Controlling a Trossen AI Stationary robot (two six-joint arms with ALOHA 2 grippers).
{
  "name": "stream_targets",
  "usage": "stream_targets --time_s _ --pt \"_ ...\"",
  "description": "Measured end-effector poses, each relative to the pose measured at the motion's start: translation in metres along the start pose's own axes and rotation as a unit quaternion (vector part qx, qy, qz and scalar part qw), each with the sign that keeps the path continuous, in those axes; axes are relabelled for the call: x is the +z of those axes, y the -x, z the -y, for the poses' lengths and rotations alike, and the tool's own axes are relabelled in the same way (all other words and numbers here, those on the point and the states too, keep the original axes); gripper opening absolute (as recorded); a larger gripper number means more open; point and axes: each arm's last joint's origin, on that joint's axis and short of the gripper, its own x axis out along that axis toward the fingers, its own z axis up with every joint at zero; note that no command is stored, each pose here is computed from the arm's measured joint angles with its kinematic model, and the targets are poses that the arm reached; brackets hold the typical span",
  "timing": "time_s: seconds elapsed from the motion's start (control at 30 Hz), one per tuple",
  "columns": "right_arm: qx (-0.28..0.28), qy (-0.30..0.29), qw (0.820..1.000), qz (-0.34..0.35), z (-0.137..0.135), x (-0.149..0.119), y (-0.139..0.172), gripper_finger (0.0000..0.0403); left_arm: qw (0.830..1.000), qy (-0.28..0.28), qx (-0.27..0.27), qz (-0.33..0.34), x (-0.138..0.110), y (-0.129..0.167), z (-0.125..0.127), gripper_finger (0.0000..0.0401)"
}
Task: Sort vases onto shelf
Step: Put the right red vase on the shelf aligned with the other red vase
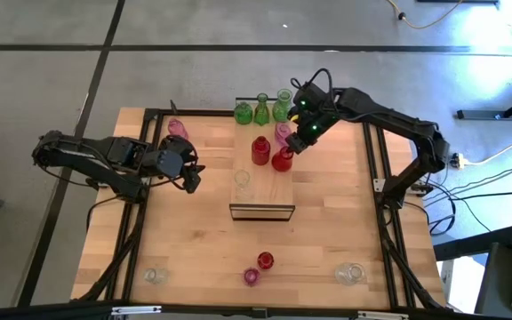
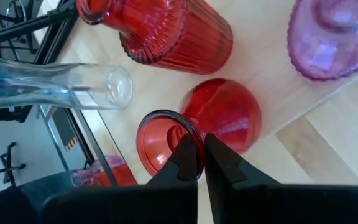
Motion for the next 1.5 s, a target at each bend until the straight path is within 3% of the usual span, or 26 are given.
stream_targets --time_s 0.97,1.3,1.5 --pt "-0.018 0.007 1.000 0.009 0.0018 0.0035 -0.0042 0.0017 1.000 -0.001 0.000 0.000 0.0001 0.0001 0.0000 0.0181" --pt "-0.033 0.002 0.999 0.015 0.0030 0.0030 -0.0040 0.0111 1.000 -0.001 0.000 0.000 0.0001 0.0001 0.0000 0.0181" --pt "-0.026 0.004 1.000 0.015 0.0024 0.0033 -0.0039 0.0123 1.000 -0.001 0.000 0.000 0.0001 0.0001 0.0000 0.0181"
